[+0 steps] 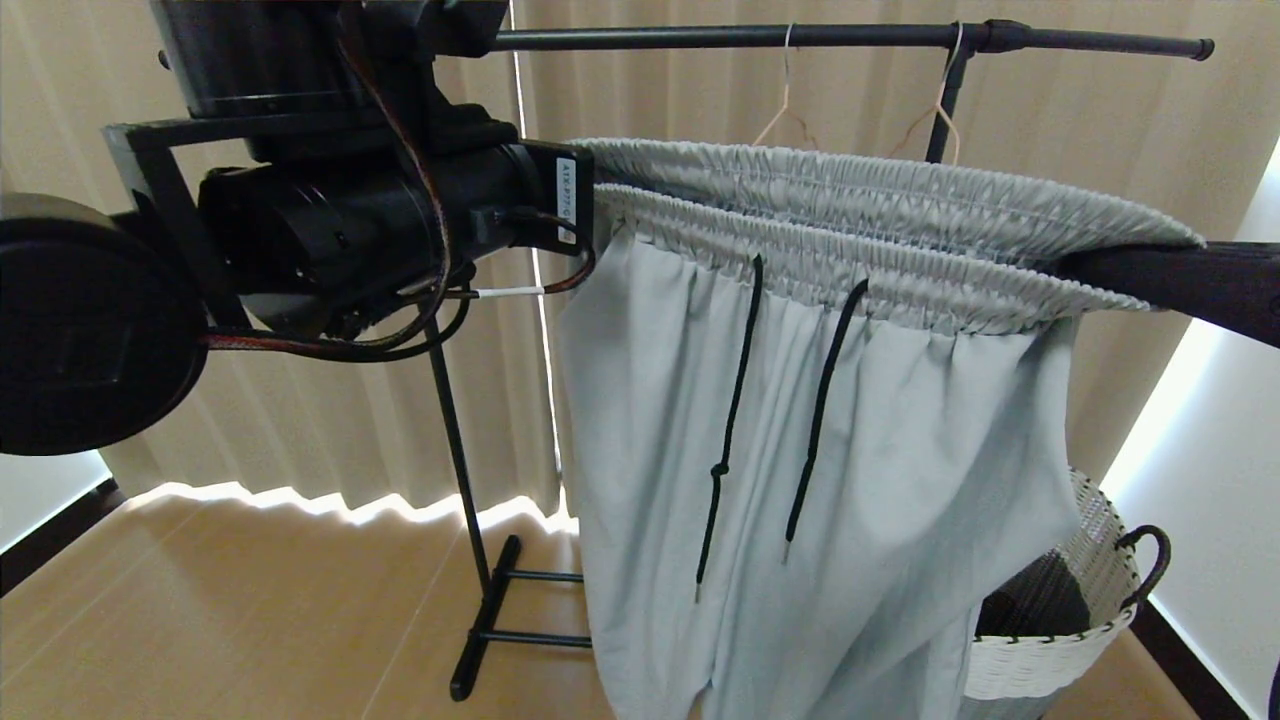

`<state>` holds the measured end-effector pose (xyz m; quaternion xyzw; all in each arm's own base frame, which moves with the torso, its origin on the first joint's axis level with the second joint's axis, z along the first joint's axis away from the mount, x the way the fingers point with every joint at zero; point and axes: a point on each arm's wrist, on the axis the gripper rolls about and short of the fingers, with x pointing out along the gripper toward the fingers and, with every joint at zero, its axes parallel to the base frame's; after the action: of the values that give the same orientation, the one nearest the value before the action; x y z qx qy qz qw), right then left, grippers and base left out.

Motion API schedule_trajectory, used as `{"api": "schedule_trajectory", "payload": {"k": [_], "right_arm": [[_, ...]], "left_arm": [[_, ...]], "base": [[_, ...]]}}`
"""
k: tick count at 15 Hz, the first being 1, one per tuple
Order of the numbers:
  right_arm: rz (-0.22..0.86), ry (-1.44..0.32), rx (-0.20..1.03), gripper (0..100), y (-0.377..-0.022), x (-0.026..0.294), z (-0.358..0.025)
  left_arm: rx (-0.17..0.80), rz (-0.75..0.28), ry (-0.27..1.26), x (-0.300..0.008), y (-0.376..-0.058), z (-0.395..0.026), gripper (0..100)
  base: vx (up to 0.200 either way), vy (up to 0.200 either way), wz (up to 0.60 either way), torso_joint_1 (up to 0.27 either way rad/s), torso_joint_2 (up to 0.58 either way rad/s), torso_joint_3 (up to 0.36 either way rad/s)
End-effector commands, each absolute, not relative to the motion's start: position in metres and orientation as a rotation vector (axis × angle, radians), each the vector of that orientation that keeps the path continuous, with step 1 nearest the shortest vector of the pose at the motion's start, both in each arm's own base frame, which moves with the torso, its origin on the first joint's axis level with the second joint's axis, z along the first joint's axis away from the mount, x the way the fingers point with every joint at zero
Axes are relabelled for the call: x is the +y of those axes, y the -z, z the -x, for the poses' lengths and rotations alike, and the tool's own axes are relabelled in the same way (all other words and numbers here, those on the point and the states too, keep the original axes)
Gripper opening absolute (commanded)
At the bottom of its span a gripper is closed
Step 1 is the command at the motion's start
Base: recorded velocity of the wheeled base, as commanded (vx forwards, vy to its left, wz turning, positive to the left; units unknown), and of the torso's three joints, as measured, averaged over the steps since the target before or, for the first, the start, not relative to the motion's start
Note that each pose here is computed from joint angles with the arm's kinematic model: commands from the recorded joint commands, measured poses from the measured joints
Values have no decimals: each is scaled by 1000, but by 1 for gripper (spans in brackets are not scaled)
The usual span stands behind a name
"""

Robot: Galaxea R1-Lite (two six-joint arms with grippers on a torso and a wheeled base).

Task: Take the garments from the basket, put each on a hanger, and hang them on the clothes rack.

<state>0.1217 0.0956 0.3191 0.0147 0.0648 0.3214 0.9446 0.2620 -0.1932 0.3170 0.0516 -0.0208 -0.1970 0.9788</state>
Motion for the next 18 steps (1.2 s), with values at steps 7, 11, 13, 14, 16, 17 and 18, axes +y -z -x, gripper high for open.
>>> {"api": "schedule_trajectory", "payload": {"k": [7, 11, 13, 14, 16, 17, 18], "right_arm": [[0, -483, 107, 0, -307, 106, -194], [-11, -483, 87, 0, -315, 115, -213], [-13, -486, 81, 0, -317, 118, -218], [-16, -488, 69, 0, -318, 120, -221], [-24, -489, 36, 0, -319, 122, -226], [-26, -487, 30, 0, -319, 122, -227], [-26, -487, 30, 0, -319, 122, -227]], "left_arm": [[115, -137, 452, -150, -318, -205, 0], [116, -138, 628, -134, -319, -174, 0], [103, -149, 747, -132, -316, -159, 0], [87, -173, 811, -133, -315, -151, 0], [67, -212, 870, -136, -313, -141, 0], [58, -225, 887, -137, -312, -137, 0], [61, -227, 900, -138, -310, -135, 0]], "base": [[0, 0, 0, 0, 0, 0], [0, 0, 0, 0, 0, 0], [0, 0, 0, 0, 0, 0], [0, 0, 0, 0, 0, 0], [0, 0, 0, 0, 0, 0], [0, 0, 0, 0, 0, 0], [0, 0, 0, 0, 0, 0]]}}
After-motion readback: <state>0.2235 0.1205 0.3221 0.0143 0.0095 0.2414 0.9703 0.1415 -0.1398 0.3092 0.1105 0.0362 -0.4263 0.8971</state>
